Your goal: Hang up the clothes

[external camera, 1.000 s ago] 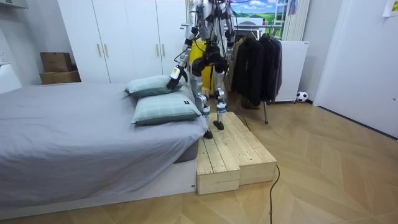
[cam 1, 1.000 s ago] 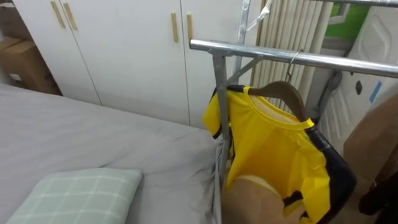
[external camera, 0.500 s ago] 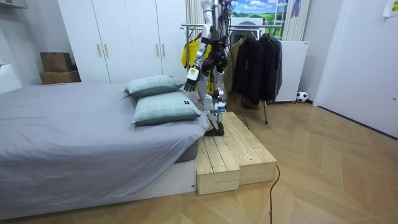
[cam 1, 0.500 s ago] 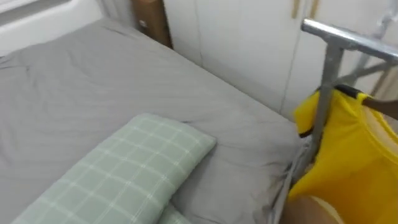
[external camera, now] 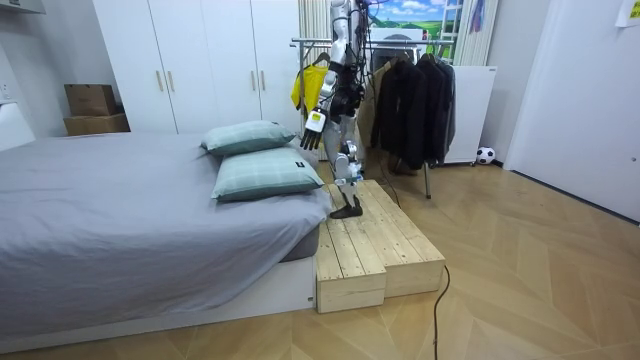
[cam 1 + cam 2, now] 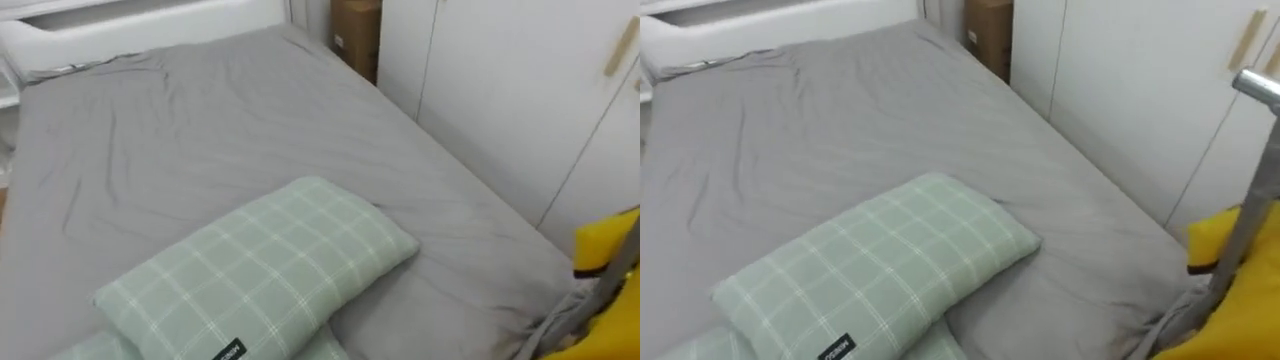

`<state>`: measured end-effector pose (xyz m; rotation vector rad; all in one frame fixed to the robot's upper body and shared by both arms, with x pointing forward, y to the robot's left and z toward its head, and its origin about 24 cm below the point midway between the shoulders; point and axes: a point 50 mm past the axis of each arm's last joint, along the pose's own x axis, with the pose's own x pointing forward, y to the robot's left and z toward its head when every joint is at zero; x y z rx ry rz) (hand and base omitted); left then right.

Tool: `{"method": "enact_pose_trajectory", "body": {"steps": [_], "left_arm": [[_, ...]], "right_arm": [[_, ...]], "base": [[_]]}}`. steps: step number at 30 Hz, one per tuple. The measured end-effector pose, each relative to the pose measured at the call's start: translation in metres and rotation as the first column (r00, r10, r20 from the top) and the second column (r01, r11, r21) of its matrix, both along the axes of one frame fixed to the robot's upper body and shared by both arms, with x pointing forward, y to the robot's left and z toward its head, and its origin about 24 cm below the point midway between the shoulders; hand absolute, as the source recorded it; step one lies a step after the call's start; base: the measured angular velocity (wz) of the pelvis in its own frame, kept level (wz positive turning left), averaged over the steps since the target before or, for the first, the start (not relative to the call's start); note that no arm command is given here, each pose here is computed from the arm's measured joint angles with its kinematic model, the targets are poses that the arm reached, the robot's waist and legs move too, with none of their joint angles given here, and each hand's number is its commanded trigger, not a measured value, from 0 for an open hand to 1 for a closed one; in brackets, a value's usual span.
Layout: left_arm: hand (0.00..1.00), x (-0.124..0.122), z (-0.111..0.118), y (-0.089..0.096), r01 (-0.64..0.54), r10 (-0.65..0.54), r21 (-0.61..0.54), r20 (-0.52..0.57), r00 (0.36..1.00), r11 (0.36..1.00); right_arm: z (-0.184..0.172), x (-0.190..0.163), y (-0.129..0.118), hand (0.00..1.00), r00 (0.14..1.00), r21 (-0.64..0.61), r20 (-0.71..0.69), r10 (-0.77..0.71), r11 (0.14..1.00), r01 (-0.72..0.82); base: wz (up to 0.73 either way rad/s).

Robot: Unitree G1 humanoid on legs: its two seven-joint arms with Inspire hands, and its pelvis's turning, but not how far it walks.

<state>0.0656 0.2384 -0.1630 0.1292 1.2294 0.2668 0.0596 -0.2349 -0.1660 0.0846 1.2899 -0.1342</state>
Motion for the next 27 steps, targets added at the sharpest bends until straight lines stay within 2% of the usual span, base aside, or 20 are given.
{"method": "enact_pose_trajectory", "body": {"steps": [4,9,13,16,22,24,27], "left_arm": [[0.00,-0.013,-0.001,0.005,-0.030,0.030,0.008,-0.025,0.999,1.000],[0.00,-0.052,0.000,0.018,-0.142,0.145,0.035,-0.095,0.985,0.989],[0.00,-0.087,0.000,0.022,-0.179,0.187,0.056,-0.218,0.958,0.982],[0.00,-0.100,-0.002,0.015,-0.175,0.180,0.042,-0.289,0.940,0.984],[0.00,-0.100,-0.004,0.008,-0.098,0.105,0.039,-0.338,0.935,0.994],[0.00,-0.094,-0.005,0.007,-0.073,0.082,0.039,-0.346,0.935,0.997],[0.00,-0.070,-0.005,0.009,0.004,0.015,0.058,-0.319,0.948,0.998]], "right_arm": [[-0.001,-0.008,0.000,0.00,0.999,0.010,-0.008,-0.052,0.999,0.052],[-0.001,-0.004,0.001,0.00,1.000,0.006,-0.005,-0.022,1.000,0.022],[-0.003,-0.011,0.008,0.00,0.999,0.052,-0.037,-0.015,0.998,0.017],[-0.004,-0.013,0.011,0.00,0.999,0.064,-0.053,0.001,0.998,0.002],[-0.006,-0.028,0.011,0.00,0.992,0.075,-0.118,-0.044,0.996,0.053],[-0.007,-0.031,0.012,0.00,0.990,0.081,-0.125,-0.072,0.993,0.083],[-0.007,-0.033,0.012,0.00,0.989,0.094,-0.128,-0.081,0.991,0.093]], "base": [[0.86],[0.52],[0.52],[0.39],[0.17],[0.07],[0.19]]}}
